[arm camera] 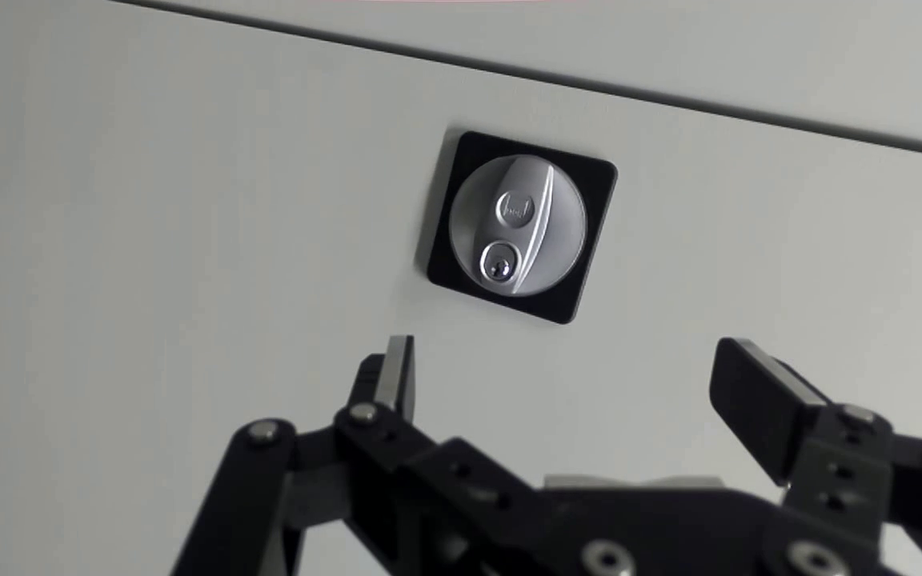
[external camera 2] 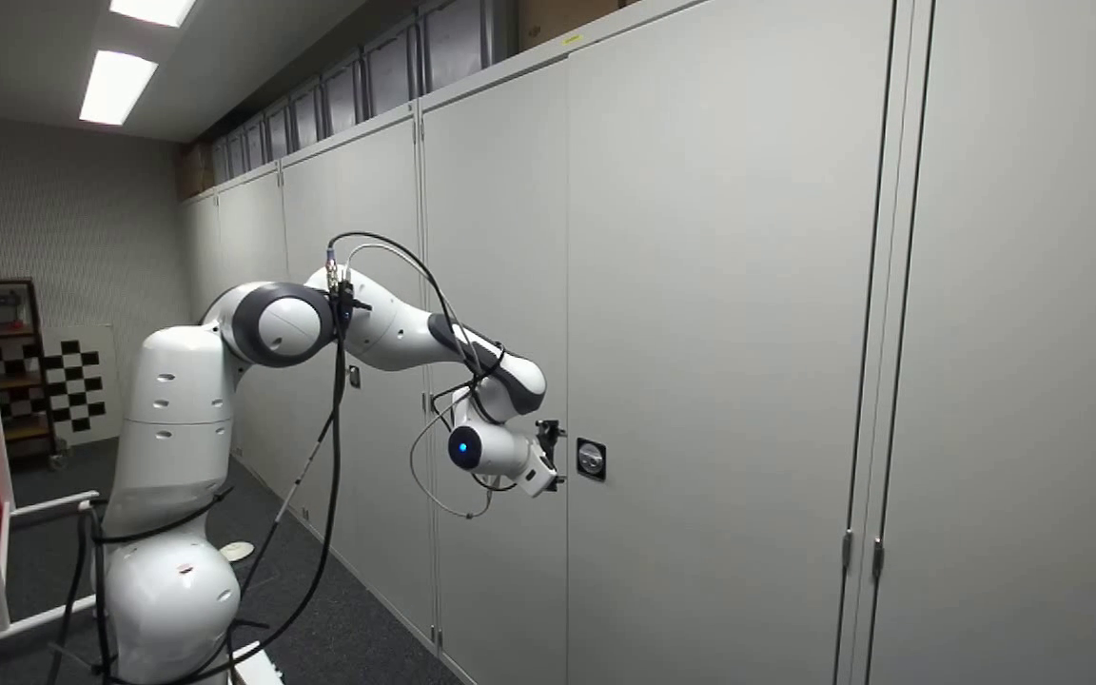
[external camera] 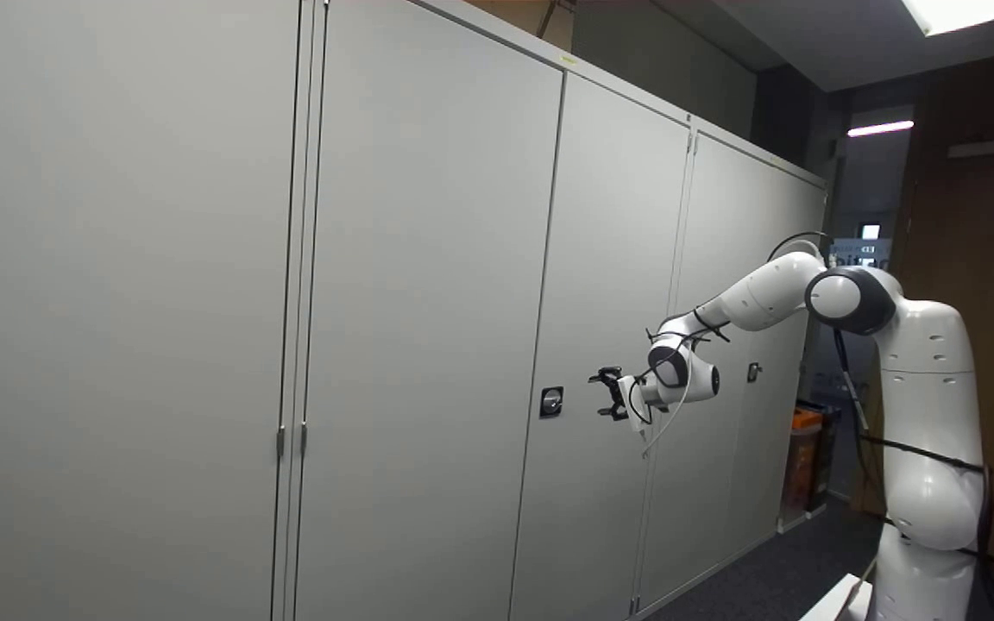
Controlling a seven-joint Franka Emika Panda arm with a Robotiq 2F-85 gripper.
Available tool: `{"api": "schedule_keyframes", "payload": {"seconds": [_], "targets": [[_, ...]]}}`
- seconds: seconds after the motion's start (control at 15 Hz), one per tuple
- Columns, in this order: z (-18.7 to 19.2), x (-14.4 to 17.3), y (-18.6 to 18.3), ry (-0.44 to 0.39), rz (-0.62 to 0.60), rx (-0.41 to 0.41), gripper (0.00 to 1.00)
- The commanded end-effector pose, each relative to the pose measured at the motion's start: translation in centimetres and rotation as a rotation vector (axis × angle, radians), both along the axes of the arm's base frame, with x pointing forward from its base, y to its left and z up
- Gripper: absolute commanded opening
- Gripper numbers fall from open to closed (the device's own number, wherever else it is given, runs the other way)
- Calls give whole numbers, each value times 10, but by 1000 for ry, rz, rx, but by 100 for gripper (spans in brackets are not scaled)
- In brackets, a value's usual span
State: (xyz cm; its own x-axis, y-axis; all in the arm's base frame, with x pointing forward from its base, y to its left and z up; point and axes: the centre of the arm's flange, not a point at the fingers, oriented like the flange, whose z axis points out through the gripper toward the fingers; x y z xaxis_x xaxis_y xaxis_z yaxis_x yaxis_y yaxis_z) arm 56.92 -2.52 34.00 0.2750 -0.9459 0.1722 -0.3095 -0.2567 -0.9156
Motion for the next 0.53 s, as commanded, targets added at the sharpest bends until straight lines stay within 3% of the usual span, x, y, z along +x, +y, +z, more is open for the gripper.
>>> {"api": "schedule_keyframes", "payload": {"seconds": [0.0,0.47], "targets": [[-6,15,5,-18,-3,68,100],[-21,25,14,43,-12,196,100]]}}
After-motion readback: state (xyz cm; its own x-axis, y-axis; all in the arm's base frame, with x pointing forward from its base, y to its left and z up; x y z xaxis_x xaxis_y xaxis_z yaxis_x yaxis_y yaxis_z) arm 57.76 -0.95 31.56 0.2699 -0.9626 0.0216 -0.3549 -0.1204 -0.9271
